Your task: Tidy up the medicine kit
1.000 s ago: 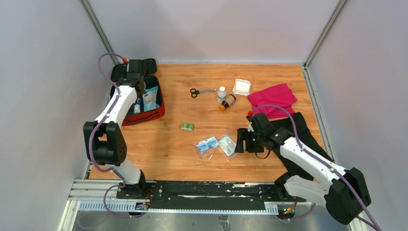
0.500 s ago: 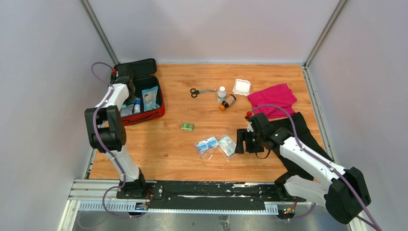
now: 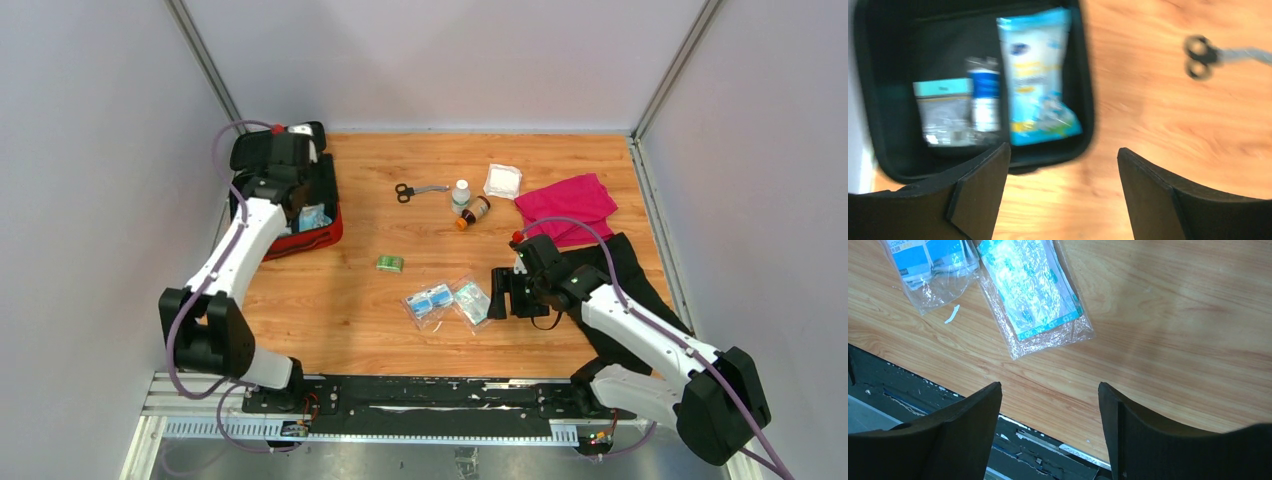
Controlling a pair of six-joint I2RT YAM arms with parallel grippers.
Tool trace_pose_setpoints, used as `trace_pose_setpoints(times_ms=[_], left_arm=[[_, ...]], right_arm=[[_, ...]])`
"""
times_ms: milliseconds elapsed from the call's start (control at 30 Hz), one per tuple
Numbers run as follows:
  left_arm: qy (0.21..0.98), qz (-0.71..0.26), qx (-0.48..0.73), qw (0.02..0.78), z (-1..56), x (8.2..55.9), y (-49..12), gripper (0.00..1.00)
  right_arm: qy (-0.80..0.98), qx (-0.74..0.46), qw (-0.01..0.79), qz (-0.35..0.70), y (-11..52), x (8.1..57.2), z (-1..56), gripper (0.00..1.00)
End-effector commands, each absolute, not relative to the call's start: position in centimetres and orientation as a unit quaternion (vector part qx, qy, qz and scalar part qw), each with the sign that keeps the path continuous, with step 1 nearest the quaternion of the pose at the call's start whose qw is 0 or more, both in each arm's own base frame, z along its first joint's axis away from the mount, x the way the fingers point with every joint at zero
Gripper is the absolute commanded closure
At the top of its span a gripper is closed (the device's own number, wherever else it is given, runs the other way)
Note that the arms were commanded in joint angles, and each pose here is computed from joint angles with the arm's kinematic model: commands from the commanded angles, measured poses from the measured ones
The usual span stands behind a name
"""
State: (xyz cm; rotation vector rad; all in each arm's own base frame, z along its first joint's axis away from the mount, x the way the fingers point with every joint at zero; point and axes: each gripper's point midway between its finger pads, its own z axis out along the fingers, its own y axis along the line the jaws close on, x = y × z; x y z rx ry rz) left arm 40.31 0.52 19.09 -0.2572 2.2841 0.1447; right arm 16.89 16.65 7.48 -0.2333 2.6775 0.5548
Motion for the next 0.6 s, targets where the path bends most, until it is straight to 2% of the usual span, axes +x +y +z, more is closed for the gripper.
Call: trace_pose_setpoints(times_ms=[0,67,200,367,433,567], left_arm=[[0.919,-0.032,-0.048,0.39,17.0,37.5,-6.6,0.14],[0.921,-0.061,-0.031,0.385,16.3,36.3,-9.2,0.12],[0.925,-0.1,-0.009,0.365,14.1,34.1,-13.0,0.01],[0.932,-0.115,0.015,0.343,10.9,31.9,-16.0,0.0],[0.935,-0.119,0.022,0.333,9.5,31.3,-16.7,0.0],[0.937,-0.136,0.033,0.319,7.9,31.0,-18.1,0.0]], right_arm=[[0.955,-0.083,0.204,0.201,17.1,17.3,8.2,0.24],[0.954,-0.081,0.206,0.201,17.0,17.3,8.2,0.23],[0.953,-0.078,0.212,0.2,17.0,17.5,8.4,0.2],[0.953,-0.074,0.219,0.196,16.9,17.8,8.8,0.11],[0.954,-0.071,0.22,0.194,16.8,17.9,8.8,0.04],[0.954,-0.069,0.218,0.194,17.0,17.9,8.9,0.02]])
